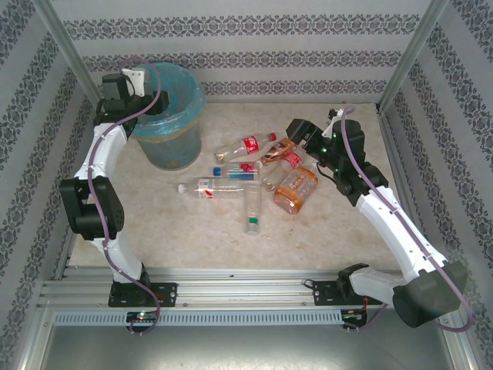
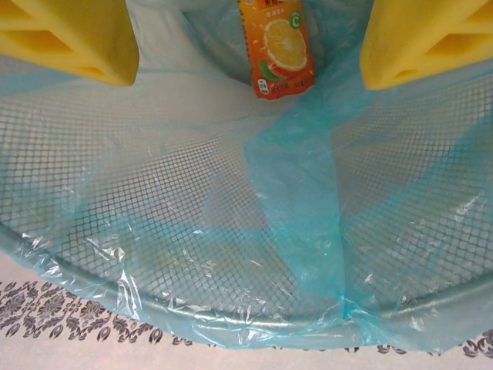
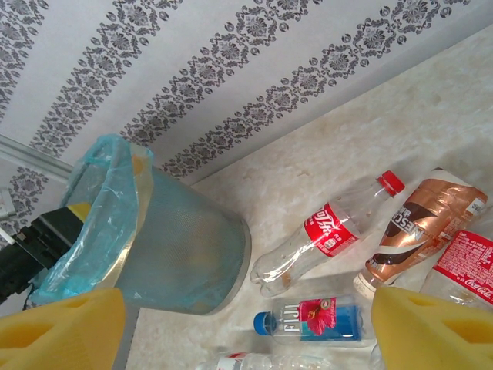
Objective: Put the plastic bottles in the bin
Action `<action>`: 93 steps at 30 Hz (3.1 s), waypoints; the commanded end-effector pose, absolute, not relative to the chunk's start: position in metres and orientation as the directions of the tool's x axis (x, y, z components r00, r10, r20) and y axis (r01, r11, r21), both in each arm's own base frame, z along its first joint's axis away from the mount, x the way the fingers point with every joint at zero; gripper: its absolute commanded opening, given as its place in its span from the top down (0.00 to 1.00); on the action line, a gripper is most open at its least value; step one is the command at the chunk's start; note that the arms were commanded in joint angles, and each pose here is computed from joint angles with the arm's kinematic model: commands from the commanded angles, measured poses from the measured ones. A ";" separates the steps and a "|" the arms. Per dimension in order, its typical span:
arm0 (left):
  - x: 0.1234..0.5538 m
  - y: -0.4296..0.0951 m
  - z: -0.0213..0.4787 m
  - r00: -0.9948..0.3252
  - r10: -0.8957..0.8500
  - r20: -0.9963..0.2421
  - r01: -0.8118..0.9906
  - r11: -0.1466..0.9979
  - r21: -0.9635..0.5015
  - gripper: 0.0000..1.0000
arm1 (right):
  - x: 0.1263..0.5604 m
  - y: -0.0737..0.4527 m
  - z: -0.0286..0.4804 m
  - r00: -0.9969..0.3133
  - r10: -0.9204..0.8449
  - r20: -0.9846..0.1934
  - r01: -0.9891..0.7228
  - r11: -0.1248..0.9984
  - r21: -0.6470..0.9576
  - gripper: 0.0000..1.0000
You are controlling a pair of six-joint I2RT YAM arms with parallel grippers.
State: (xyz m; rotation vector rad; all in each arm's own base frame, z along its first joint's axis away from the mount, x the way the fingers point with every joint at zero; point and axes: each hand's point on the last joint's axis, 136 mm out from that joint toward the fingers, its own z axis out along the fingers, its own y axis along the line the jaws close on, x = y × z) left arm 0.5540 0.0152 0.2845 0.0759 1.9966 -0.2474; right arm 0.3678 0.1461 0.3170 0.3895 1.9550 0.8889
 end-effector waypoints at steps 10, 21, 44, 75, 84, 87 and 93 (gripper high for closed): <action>0.542 0.014 0.354 -0.303 -0.104 -0.947 0.195 0.966 -0.169 0.25 | 0.377 0.155 0.306 -0.612 0.498 -0.615 -0.058 0.747 0.662 0.19; 0.473 -0.017 0.421 -0.221 -0.028 -0.975 0.208 0.975 -0.075 0.25 | 0.336 0.208 0.278 -0.758 0.185 -0.625 -0.137 0.892 0.430 0.23; 0.308 -0.134 0.290 -0.454 0.130 -0.882 0.441 0.893 -0.095 0.24 | 0.243 0.258 0.081 -0.960 0.016 -0.280 -0.028 0.988 0.154 0.25; 0.298 -0.125 0.209 -0.537 0.167 -0.827 0.412 0.907 -0.084 0.22 | 0.320 0.270 0.043 -0.972 0.085 -0.218 0.046 0.983 0.179 0.33; 0.298 -0.122 0.207 -0.534 0.176 -0.827 0.406 0.911 -0.068 0.21 | 0.316 0.266 0.050 -0.972 0.086 -0.220 0.042 0.980 0.195 0.45; 0.300 -0.122 0.206 -0.534 0.176 -0.827 0.403 0.913 -0.066 0.20 | 0.315 0.264 0.059 -0.967 0.090 -0.238 0.042 0.979 0.200 0.46; 0.303 -0.123 0.208 -0.531 0.168 -0.831 0.401 0.913 -0.072 0.20 | 0.315 0.261 0.076 -0.960 0.092 -0.266 0.034 0.976 0.214 0.46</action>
